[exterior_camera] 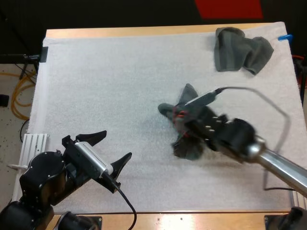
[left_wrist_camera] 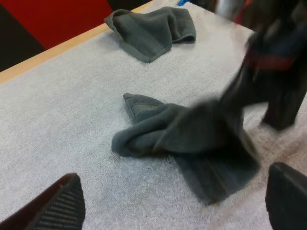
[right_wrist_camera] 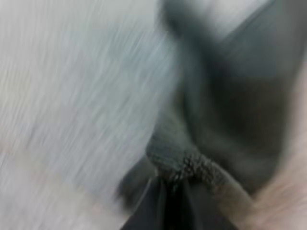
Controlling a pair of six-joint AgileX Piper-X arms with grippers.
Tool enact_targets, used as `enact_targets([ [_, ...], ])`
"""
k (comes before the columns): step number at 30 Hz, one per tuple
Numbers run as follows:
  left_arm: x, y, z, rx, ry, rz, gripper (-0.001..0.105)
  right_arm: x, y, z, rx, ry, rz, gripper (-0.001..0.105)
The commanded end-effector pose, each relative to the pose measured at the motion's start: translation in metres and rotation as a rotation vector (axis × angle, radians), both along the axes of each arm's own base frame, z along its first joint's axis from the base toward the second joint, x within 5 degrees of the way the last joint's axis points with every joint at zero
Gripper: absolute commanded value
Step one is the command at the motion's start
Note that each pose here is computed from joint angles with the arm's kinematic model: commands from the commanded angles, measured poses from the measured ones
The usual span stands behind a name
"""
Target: Pick towel from pile fold and stack
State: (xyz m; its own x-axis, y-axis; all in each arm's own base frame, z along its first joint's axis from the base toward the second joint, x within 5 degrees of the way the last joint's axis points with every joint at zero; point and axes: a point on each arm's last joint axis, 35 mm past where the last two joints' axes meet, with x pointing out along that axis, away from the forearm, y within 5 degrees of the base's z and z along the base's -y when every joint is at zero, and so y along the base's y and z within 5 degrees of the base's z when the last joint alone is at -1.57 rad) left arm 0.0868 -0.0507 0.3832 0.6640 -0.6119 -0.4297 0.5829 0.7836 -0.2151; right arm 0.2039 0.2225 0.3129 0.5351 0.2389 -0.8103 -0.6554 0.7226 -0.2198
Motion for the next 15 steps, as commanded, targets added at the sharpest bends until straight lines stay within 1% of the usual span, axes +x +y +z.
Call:
enact_targets([
  [1,-0.002,0.000,0.004,-0.010,-0.015,0.000,0.075,0.003,-0.010,0.012,-0.014,-0.070,-0.048,0.000],
  [2,-0.002,0.000,0.004,-0.010,-0.015,0.000,0.075,0.003,-0.023,0.023,-0.004,-0.110,-0.091,0.000],
  [3,-0.002,0.000,0.004,-0.010,-0.015,0.000,0.075,0.003,-0.029,0.029,-0.001,-0.129,-0.106,0.000],
  [4,-0.002,0.000,0.004,-0.010,-0.015,0.000,0.075,0.004,-0.044,0.038,0.008,-0.153,-0.147,0.000],
  [8,-0.002,0.000,0.004,-0.010,-0.015,0.000,0.075,0.010,-0.091,0.061,0.022,-0.212,-0.277,0.000],
  [9,-0.002,0.000,0.004,-0.010,-0.015,0.000,0.075,0.011,-0.097,0.063,0.015,-0.221,-0.289,0.000],
  [11,-0.002,0.000,0.004,-0.010,-0.015,0.000,0.075,0.011,-0.119,0.077,0.003,-0.264,-0.333,0.000],
  [15,-0.002,0.000,0.004,-0.010,-0.015,0.000,0.075,0.009,-0.137,0.098,0.001,-0.305,-0.380,0.000],
])
